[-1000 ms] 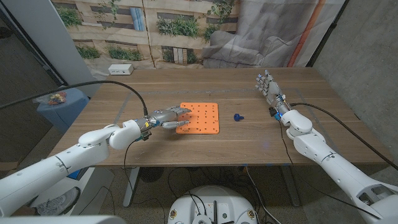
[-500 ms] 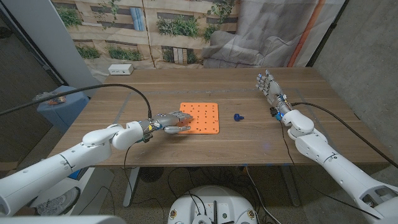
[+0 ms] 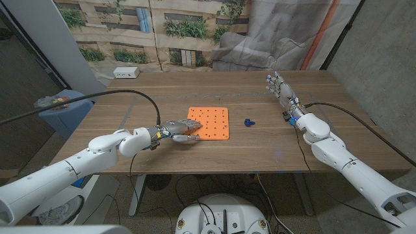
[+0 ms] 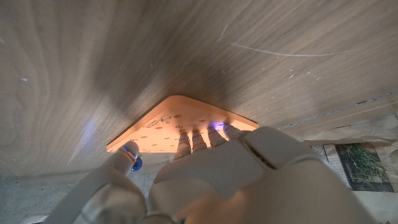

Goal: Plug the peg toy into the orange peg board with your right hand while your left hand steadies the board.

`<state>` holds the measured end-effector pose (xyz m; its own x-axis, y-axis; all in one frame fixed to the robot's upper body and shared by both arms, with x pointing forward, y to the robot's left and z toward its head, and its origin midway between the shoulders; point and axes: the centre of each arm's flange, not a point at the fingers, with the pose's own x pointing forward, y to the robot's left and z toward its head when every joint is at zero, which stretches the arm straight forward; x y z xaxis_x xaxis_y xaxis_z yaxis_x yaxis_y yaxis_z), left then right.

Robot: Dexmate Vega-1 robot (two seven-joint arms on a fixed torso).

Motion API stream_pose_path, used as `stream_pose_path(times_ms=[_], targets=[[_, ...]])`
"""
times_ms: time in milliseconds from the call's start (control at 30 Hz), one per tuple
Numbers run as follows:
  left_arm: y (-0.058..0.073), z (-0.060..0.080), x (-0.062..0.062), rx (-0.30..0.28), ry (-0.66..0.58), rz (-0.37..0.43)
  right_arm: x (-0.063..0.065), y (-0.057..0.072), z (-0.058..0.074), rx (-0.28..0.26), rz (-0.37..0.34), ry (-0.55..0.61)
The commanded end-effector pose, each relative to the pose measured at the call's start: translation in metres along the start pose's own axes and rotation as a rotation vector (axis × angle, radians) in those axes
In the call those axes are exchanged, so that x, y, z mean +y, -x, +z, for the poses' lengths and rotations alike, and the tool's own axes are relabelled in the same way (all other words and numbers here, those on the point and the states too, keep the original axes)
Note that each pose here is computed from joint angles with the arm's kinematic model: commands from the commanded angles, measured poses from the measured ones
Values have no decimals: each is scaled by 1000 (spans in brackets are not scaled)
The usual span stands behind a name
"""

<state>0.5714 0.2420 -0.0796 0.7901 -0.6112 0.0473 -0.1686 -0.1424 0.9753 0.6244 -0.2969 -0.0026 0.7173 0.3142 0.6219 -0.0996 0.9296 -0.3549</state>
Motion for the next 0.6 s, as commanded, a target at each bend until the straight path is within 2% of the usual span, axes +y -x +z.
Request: stream_pose_path(times_ms=[33, 100, 233, 600], targets=[[1, -1, -1, 6, -11, -31, 0, -1, 20, -49, 91, 287], [0, -1, 0, 7, -13, -38, -1, 0, 24, -58, 123, 361], [0, -1, 0, 11, -10, -45, -2, 1, 27, -77, 147, 431], [4, -2, 4, 25, -25, -68, -9, 4, 25, -111, 216, 582]])
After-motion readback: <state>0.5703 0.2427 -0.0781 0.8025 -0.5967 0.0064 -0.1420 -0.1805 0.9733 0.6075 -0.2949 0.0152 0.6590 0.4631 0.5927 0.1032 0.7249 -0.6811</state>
